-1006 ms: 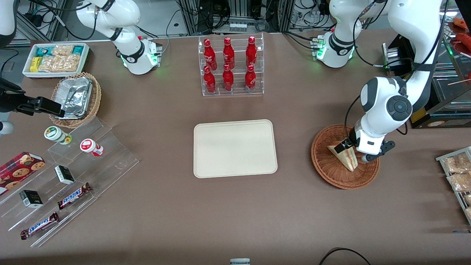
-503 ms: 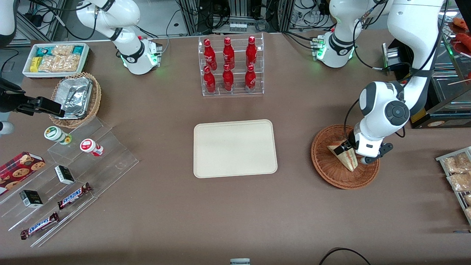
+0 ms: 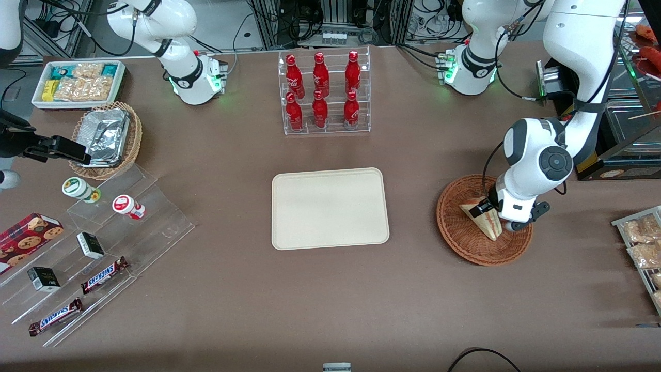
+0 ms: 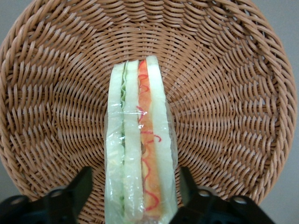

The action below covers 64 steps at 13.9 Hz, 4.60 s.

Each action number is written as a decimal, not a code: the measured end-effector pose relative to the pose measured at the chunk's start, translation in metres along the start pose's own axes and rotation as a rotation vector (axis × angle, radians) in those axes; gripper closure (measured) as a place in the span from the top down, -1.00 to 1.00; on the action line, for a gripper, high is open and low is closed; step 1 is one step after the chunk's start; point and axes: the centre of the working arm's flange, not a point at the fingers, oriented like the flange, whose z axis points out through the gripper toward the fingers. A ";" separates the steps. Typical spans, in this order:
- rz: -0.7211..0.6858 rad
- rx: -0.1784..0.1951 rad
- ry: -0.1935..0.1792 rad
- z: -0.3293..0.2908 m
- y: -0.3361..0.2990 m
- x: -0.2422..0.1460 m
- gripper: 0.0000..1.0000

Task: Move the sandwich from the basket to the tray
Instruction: 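Close the left gripper on the sandwich and lift it, then carry the sandwich with the left gripper over the cream tray, then lower the sandwich onto the tray and open the left gripper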

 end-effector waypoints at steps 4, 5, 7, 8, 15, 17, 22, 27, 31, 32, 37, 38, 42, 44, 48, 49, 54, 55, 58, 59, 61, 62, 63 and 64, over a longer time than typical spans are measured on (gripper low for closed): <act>-0.007 -0.002 0.002 -0.002 0.001 0.001 -0.25; -0.007 -0.003 0.004 -0.005 0.002 0.002 -0.34; -0.005 0.011 -0.011 -0.021 0.008 0.009 -0.44; -0.003 0.020 -0.023 -0.034 0.013 0.013 -0.46; 0.166 0.035 -0.062 -0.103 0.067 0.003 -0.69; 0.244 0.029 -0.067 -0.104 0.088 -0.017 -0.69; 0.447 0.029 -0.085 -0.093 0.141 -0.069 -0.69; 0.537 -0.008 -0.135 -0.062 0.221 -0.118 -0.69; 0.523 0.011 -0.108 -0.039 0.280 -0.164 -0.69; 0.519 0.006 -0.108 -0.036 0.293 -0.176 -0.69; 0.493 0.004 -0.085 -0.020 0.344 -0.238 -0.69; 0.489 0.006 -0.085 -0.015 0.350 -0.248 -0.69; 0.483 0.021 -0.088 0.006 0.369 -0.271 -0.69; 0.479 0.034 -0.096 0.014 0.374 -0.273 -0.69; 0.470 0.044 -0.084 0.022 0.379 -0.271 -0.69; 0.466 0.052 -0.075 0.026 0.380 -0.271 -0.69; 0.439 0.064 -0.058 0.034 0.383 -0.272 -0.59; 0.438 0.062 -0.057 0.034 0.384 -0.272 -0.38; 0.435 0.060 -0.056 0.033 0.385 -0.271 0.17; 0.434 0.057 -0.054 0.032 0.385 -0.269 0.36; 0.427 0.048 -0.048 0.026 0.387 -0.265 0.81; 0.422 0.039 -0.043 0.021 0.388 -0.261 0.97; 0.416 0.031 -0.037 0.014 0.389 -0.257 1.00; 0.413 0.025 -0.031 0.006 0.389 -0.254 1.00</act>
